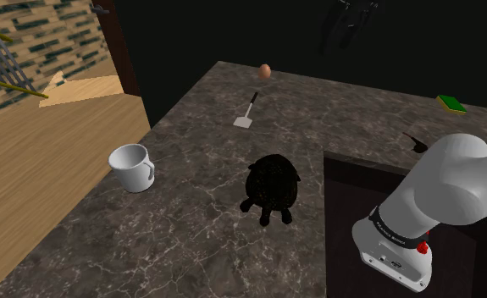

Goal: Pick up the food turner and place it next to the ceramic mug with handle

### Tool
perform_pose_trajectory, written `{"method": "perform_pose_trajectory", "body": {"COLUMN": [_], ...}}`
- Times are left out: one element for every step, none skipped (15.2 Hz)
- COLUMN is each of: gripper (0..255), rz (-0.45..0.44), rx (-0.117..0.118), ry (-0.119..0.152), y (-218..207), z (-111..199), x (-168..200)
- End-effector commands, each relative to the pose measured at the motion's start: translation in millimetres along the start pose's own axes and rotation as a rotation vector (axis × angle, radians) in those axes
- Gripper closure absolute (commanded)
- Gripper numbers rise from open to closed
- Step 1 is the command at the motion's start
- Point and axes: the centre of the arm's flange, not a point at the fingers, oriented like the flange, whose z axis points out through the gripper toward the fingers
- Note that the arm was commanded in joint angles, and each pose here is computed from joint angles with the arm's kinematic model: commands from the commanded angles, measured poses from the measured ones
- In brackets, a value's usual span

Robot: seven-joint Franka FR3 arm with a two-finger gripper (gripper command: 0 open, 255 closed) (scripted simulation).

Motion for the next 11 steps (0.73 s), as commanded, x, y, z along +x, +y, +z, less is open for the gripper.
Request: {"method": "perform_pose_trajectory", "body": {"gripper": [0, 0, 0, 0, 0, 0, 0, 0, 0, 0, 0], "rz": [0.000, 0.031, 0.062, 0.093, 0.124, 0.156, 0.187, 0.218, 0.249, 0.280, 0.311], "rx": [0.000, -0.005, -0.010, -0.015, -0.020, -0.025, -0.030, -0.035, -0.040, -0.045, -0.050], "ry": [0.000, -0.004, -0.007, -0.011, -0.015, -0.018, -0.022, -0.026, -0.029, -0.033, -0.037], "y": [0.0, -4.1, -7.9, -11.4, -14.6, -17.4, -19.9, -22.1, -24.0, -25.6, -26.8], "z": [0.0, 10.1, 20.2, 30.4, 40.7, 50.9, 61.3, 71.6, 82.1, 92.5, 103.0], "x": [0.0, 8.4, 16.9, 25.5, 34.1, 42.8, 51.5, 60.3, 69.1, 77.9, 86.7]}}
